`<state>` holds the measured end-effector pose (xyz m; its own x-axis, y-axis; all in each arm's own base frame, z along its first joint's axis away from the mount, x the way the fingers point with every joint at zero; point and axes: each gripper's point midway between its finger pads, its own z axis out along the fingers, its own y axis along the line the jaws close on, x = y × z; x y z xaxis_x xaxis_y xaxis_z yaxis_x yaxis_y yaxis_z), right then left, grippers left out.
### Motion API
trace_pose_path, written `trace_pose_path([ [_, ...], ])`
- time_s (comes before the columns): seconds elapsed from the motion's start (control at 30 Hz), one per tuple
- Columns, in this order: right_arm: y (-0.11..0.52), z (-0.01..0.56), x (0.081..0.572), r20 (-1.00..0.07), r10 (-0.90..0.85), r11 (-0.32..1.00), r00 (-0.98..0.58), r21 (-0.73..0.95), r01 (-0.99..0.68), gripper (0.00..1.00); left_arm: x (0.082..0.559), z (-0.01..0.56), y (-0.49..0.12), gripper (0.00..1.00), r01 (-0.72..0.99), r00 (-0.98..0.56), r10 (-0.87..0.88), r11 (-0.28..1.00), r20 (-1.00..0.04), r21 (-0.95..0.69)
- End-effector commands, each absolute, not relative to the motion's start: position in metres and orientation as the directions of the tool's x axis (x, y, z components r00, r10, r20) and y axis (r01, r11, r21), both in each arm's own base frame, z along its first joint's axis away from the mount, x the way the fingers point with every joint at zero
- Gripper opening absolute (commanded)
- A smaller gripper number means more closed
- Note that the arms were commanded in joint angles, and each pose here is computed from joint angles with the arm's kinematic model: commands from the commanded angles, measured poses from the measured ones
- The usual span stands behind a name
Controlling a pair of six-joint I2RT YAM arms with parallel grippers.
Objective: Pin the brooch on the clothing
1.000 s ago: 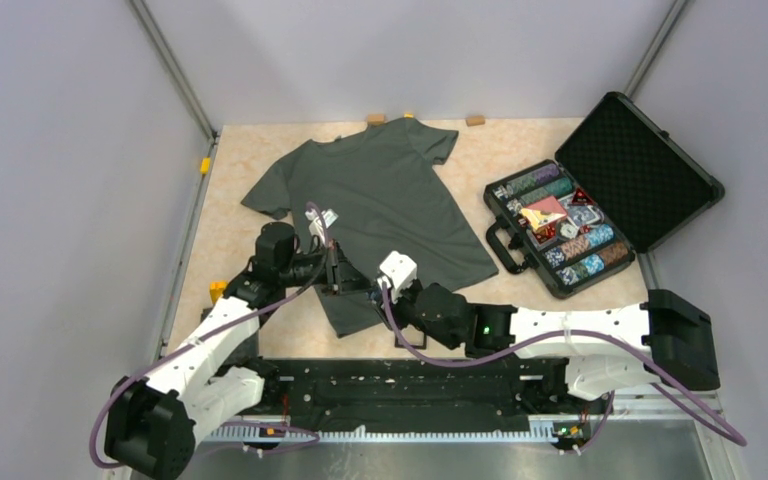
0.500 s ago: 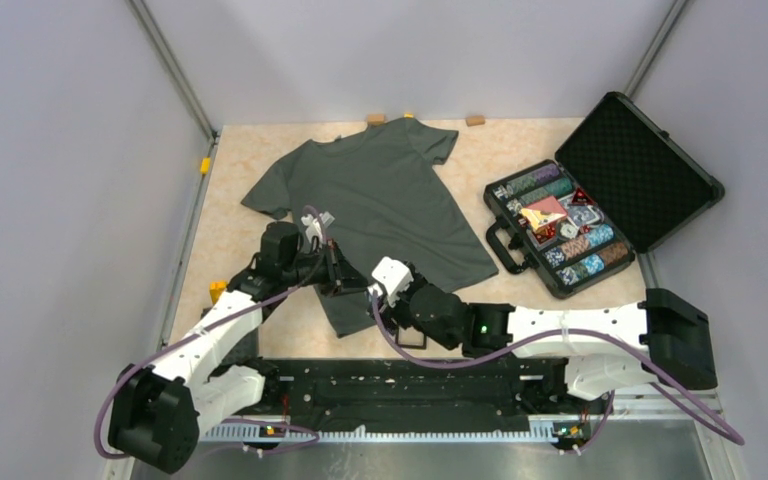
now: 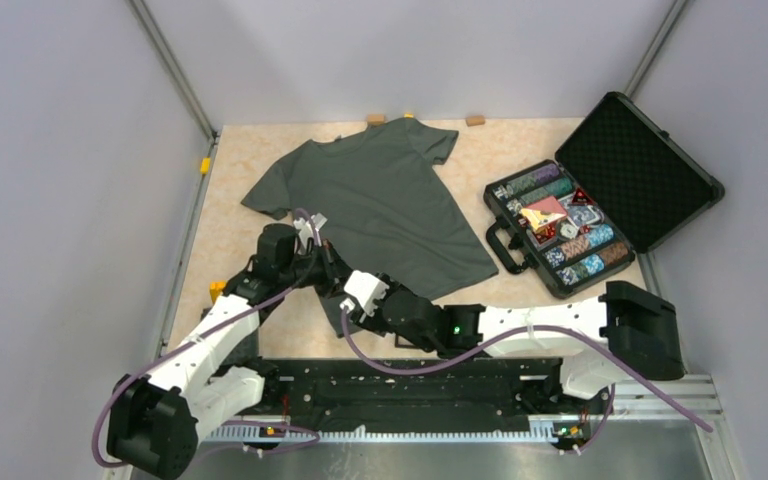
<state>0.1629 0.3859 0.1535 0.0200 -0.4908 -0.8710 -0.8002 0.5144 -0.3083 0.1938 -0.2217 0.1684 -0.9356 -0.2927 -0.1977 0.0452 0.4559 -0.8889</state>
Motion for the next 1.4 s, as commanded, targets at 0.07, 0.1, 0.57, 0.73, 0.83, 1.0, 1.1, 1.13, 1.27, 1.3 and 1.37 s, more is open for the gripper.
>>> trace_pose_path([
  [0.07,0.398,0.171,0.175,-0.873,-0.483,0.563,0.069,-0.37,-0.739,0.51,0.199,0.193,-0.222,0.0,0.077,-0.918,-0.324,0.425,-0.231,-0.902],
  [0.1,0.396,0.17,0.177,-0.869,-0.49,0.571,0.073,-0.383,-0.726,0.49,0.198,0.194,-0.222,0.0,0.075,-0.918,-0.324,0.422,-0.228,-0.904],
  [0.57,0.379,0.176,0.2,-0.833,-0.538,0.661,0.131,-0.513,-0.548,0.12,0.199,0.203,-0.222,0.07,0.072,-0.915,-0.335,0.41,-0.224,-0.909],
  [0.73,0.371,0.183,0.198,-0.862,-0.495,0.692,0.113,-0.469,-0.549,0.0,0.204,0.205,-0.213,0.38,0.1,-0.884,-0.364,0.466,-0.293,-0.879],
  [0.83,0.369,0.185,0.196,-0.891,-0.448,0.693,0.076,-0.4,-0.6,0.0,0.21,0.206,-0.199,0.53,0.122,-0.839,-0.391,0.542,-0.378,-0.831],
  [1.0,0.368,0.19,0.194,-0.949,-0.31,0.622,-0.052,-0.161,-0.766,0.0,0.216,0.212,-0.166,0.65,0.181,-0.724,-0.381,0.698,-0.575,-0.692],
  [1.1,0.362,0.201,0.194,-0.966,-0.195,0.521,-0.171,0.046,-0.852,0.0,0.207,0.227,-0.175,0.67,0.35,-0.682,-0.304,0.662,-0.665,-0.662],
  [1.13,0.362,0.207,0.188,-0.965,-0.17,0.454,-0.202,0.105,-0.885,0.0,0.2,0.23,-0.181,0.68,0.409,-0.684,-0.268,0.63,-0.678,-0.661],
  [1.27,0.356,0.221,0.176,-0.935,-0.142,0.285,-0.324,0.275,-0.918,0.0,0.177,0.234,-0.204,0.69,0.553,-0.708,-0.151,0.489,-0.69,-0.675],
  [1.3,0.354,0.224,0.172,-0.925,-0.144,0.239,-0.352,0.313,-0.919,0.0,0.172,0.238,-0.209,0.69,0.586,-0.7,-0.133,0.454,-0.702,-0.671],
  [1.37,0.352,0.227,0.161,-0.905,-0.164,0.149,-0.393,0.371,-0.917,0.0,0.165,0.244,-0.215,0.69,0.632,-0.685,-0.106,0.404,-0.72,-0.661],
])
